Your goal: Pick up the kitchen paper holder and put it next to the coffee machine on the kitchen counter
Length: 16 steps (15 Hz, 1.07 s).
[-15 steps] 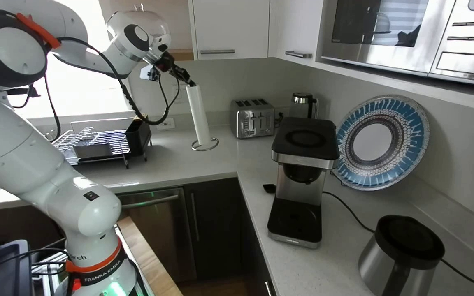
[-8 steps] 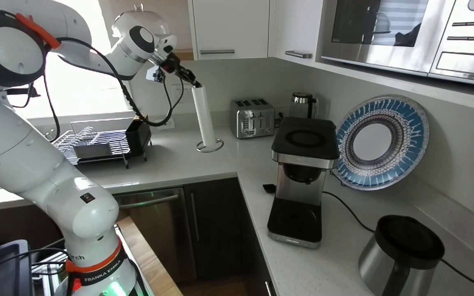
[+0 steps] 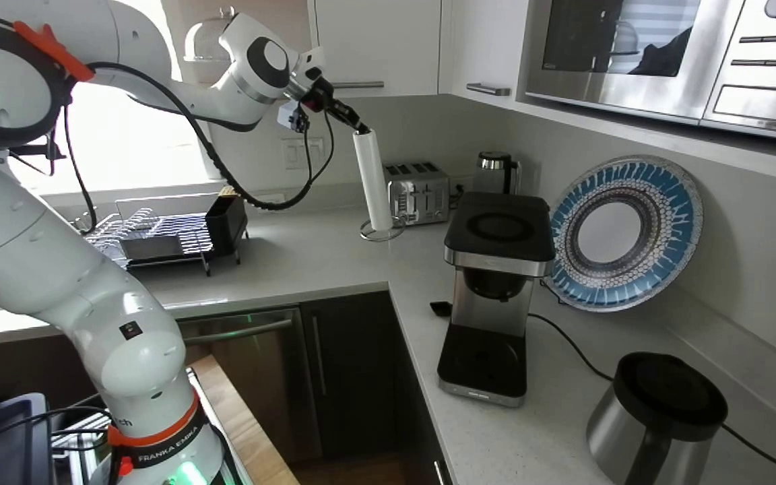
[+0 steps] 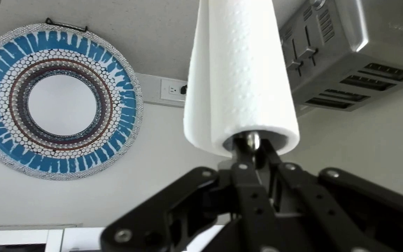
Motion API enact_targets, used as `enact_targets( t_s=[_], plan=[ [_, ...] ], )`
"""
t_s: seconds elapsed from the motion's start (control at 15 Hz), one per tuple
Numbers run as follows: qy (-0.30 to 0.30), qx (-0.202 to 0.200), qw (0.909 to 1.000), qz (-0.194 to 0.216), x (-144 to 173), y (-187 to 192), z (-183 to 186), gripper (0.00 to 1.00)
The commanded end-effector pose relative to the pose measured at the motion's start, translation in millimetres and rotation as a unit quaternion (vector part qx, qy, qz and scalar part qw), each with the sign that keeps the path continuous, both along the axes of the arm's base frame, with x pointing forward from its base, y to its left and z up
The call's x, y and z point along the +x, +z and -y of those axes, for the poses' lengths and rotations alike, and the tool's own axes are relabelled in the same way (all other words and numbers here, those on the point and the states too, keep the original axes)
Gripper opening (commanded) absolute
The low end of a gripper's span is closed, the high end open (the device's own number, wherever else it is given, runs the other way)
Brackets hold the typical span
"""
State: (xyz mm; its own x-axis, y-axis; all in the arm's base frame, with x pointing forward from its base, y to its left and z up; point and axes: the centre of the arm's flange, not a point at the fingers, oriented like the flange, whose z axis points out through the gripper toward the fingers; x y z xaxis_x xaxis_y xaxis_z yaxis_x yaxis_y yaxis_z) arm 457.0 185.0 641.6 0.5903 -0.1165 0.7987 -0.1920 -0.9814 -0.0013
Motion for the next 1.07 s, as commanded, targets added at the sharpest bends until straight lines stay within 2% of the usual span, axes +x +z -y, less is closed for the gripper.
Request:
enact_targets(
  t_s=[0.0, 0.6, 1.0],
  plan=[
    [-0.014, 0.014, 0.9996, 0.02, -1, 2, 42, 0.03],
    [-0.076, 0.061, 0.9945, 0.039, 25, -29, 133, 0.03],
    [-0.096, 0.052, 0.994, 0.01, 53, -56, 154, 0.03]
  ],
)
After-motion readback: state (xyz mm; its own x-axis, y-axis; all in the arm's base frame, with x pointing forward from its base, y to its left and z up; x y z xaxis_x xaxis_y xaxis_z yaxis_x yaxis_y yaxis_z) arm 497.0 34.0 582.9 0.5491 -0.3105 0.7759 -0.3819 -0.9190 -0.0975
